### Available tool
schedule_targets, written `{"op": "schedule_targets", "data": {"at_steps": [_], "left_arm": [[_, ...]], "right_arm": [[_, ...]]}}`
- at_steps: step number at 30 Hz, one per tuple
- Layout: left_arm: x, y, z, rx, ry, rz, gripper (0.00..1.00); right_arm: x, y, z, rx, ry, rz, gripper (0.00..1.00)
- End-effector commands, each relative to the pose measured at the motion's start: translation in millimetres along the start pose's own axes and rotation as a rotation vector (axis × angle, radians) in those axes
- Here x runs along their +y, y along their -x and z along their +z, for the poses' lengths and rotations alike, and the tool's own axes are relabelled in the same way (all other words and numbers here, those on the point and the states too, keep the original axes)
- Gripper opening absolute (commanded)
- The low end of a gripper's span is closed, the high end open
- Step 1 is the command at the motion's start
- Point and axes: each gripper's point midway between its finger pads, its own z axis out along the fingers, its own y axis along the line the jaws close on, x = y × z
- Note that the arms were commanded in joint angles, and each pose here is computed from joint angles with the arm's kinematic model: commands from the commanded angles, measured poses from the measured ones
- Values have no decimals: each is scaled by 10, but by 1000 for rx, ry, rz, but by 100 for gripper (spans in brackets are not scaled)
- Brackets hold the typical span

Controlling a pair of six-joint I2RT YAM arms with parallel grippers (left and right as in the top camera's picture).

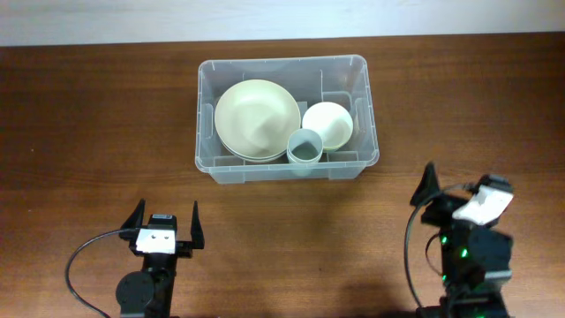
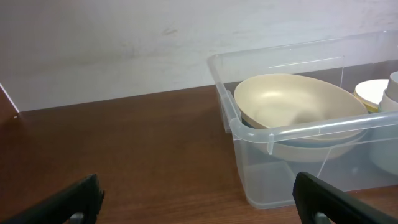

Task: Pack container

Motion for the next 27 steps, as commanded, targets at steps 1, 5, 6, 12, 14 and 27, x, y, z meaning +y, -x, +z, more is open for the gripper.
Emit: {"op": "schedule_targets", "data": {"at_steps": [1,5,6,12,14,27], "left_arm": [[-14,-14,0,-3,-9,5,100],[-15,-14,0,-3,-9,5,100],[-15,-14,0,-3,-9,5,100],[-15,-14,0,-3,-9,5,100],[-15,-14,0,-3,-9,5,100],[-15,-14,0,-3,-9,5,100]], "right_arm": [[-7,-80,-70,-37,14,-18,99],[-42,-148,-118,-66,17,-11,99],[-53,-161,-123,-71,15,-10,99],[-54,-252,-147,-91,41,-4,99],[-39,-295,-148,-91,55,-4,99],[144,-487,-97,-146,180,-86,99]]}}
